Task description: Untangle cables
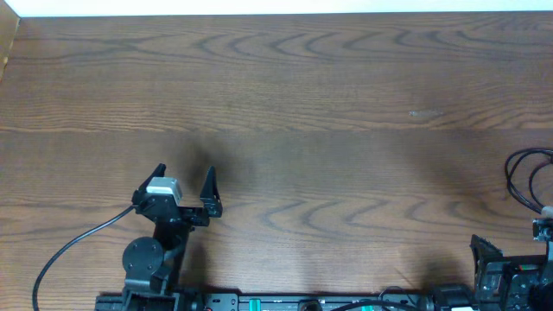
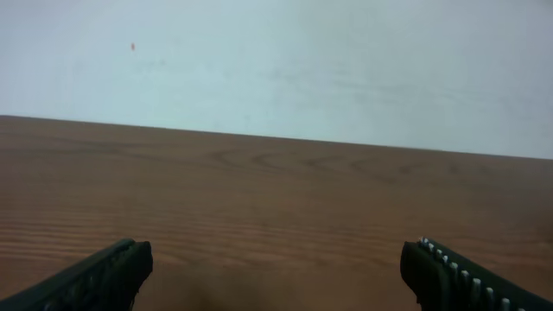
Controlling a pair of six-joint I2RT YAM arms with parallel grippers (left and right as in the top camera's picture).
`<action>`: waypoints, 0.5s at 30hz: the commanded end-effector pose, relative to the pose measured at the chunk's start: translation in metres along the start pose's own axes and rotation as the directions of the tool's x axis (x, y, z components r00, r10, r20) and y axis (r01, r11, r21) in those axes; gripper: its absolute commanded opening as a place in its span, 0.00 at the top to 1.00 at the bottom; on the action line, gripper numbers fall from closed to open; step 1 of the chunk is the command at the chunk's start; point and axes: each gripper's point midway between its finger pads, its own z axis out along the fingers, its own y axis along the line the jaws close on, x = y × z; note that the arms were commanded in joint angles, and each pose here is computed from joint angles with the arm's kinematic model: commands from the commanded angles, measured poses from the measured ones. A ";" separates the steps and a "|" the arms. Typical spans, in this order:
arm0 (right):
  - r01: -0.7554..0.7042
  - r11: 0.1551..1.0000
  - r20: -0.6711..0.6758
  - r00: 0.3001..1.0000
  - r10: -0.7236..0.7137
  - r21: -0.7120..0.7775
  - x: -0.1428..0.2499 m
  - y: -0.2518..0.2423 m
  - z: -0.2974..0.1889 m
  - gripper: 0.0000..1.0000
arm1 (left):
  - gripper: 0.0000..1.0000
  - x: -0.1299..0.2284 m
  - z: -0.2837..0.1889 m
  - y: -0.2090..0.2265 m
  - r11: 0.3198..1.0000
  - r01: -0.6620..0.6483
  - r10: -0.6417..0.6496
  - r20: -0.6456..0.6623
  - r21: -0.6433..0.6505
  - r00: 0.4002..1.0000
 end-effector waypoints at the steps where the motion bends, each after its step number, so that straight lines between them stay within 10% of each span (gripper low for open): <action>1: 0.014 1.000 -0.007 1.000 -0.014 0.006 0.000 -0.001 0.001 0.01 | 0.02 0.001 -0.002 0.007 0.999 0.002 -0.001 0.022 -0.032 1.000; 15: 0.014 1.000 -0.007 1.000 -0.014 0.005 0.000 -0.001 0.001 0.01 | 0.02 0.023 0.001 0.017 0.998 0.005 0.000 0.083 -0.064 0.997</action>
